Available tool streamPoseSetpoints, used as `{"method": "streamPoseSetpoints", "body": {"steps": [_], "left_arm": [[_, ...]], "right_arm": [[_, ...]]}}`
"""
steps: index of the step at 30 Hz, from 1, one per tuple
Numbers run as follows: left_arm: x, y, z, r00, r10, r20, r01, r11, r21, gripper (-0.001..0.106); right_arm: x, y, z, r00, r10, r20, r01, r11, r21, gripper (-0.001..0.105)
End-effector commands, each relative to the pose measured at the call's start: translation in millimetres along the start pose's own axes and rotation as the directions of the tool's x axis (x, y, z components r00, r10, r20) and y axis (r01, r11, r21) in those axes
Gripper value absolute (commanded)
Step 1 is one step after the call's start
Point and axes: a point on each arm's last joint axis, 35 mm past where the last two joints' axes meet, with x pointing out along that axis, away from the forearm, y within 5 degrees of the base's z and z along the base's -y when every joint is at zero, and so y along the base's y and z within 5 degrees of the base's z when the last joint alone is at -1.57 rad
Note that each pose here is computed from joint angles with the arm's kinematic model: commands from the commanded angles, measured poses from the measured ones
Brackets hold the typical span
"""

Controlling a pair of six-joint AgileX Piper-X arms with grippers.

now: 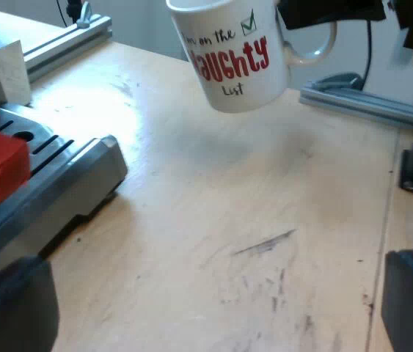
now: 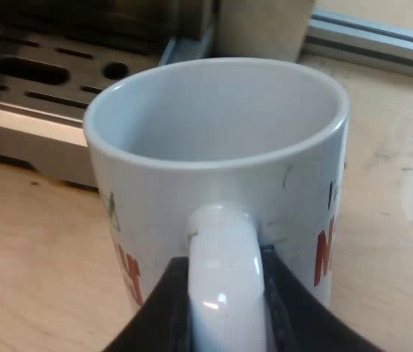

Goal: Remove mug from coffee machine

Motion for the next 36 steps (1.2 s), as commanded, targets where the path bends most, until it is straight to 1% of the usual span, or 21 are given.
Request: {"method": "streamPoseSetpoints", "body": {"steps": [1,4,5,6,7,10,11,15,18,20,24,27,28,31,32,34,36], "left_arm": [[2.4,2.7,-1.6,1.0,0.021,0.01,-0.021,1.0,0.013,0.09],[4.0,3.8,-1.5,1.0,0.021,0.004,-0.021,1.0,0.009,0.09],[4.6,4.2,-1.5,1.0,0.021,0.002,-0.021,1.0,0.007,0.09],[10.5,9.4,-4.1,0.999,0.037,-0.033,-0.037,0.999,-0.016,0.09],[13.7,12.0,-5.2,0.998,0.042,-0.046,-0.043,0.999,-0.016,0.09],[18.5,15.9,-6.5,0.998,0.046,-0.053,-0.047,0.999,-0.013,0.09],[24.5,20.6,-8.8,0.997,0.047,-0.06,-0.048,0.999,-0.017,0.09],[33.1,27.3,-11.3,0.997,0.047,-0.066,-0.049,0.999,-0.021,0.09],[37.5,30.7,-12.3,0.996,0.048,-0.076,-0.05,0.998,-0.029,0.09],[39.2,32.0,-12.7,0.996,0.048,-0.08,-0.051,0.998,-0.031,0.09],[41.4,33.8,-14.6,0.994,0.049,-0.096,-0.053,0.998,-0.042,0.09],[41.4,33.9,-14.6,0.994,0.049,-0.096,-0.053,0.998,-0.042,0.09],[41.4,33.9,-14.6,0.994,0.049,-0.096,-0.053,0.998,-0.042,0.09],[41.4,33.9,-14.6,0.994,0.049,-0.096,-0.053,0.998,-0.042,0.09],[41.4,33.9,-14.6,0.994,0.049,-0.096,-0.053,0.998,-0.042,0.09],[41.4,33.9,-14.6,0.994,0.049,-0.096,-0.053,0.998,-0.042,0.09],[41.4,33.8,-14.6,0.994,0.047,-0.096,-0.051,0.998,-0.042,0.09]], "right_arm": [[3.2,1.0,-3.2,0.998,-0.05,0.031,0.048,0.998,0.043,0.0],[9.1,5.5,-9.5,0.998,-0.057,0.037,0.055,0.997,0.049,0.0],[13.3,9.1,-12.4,0.997,-0.055,0.056,0.051,0.996,0.068,0.0],[14.7,10.2,-13.5,0.997,-0.055,0.06,0.05,0.996,0.073,0.0],[16.3,11.5,-13.7,0.995,-0.061,0.075,0.054,0.995,0.089,0.0],[20.3,13.5,-16.2,0.989,-0.105,0.102,0.093,0.988,0.121,0.0],[21.2,13.9,-16.4,0.987,-0.116,0.111,0.101,0.986,0.132,0.0],[24.9,15.9,-22.0,0.983,-0.144,0.112,0.128,0.982,0.137,0.0],[29.5,17.7,-30.0,0.975,-0.197,0.102,0.183,0.975,0.128,0.0],[31.8,18.8,-33.7,0.971,-0.215,0.104,0.201,0.971,0.132,0.0],[38.2,23.6,-43.7,0.97,-0.216,0.115,0.199,0.969,0.149,0.0],[43.8,26.2,-51.5,0.964,-0.235,0.128,0.21,0.961,0.178,0.0],[45.1,26.6,-53.8,0.964,-0.234,0.124,0.211,0.961,0.177,0.0],[49.4,26.2,-58.1,0.964,-0.238,0.122,0.21,0.957,0.202,0.0],[52.9,25.0,-60.0,0.964,-0.235,0.121,0.205,0.954,0.22,0.0],[57.2,22.4,-59.7,0.965,-0.224,0.134,0.192,0.957,0.215,0.0],[60.7,18.3,-60.0,0.965,-0.229,0.131,0.199,0.958,0.207,0.0]]}}
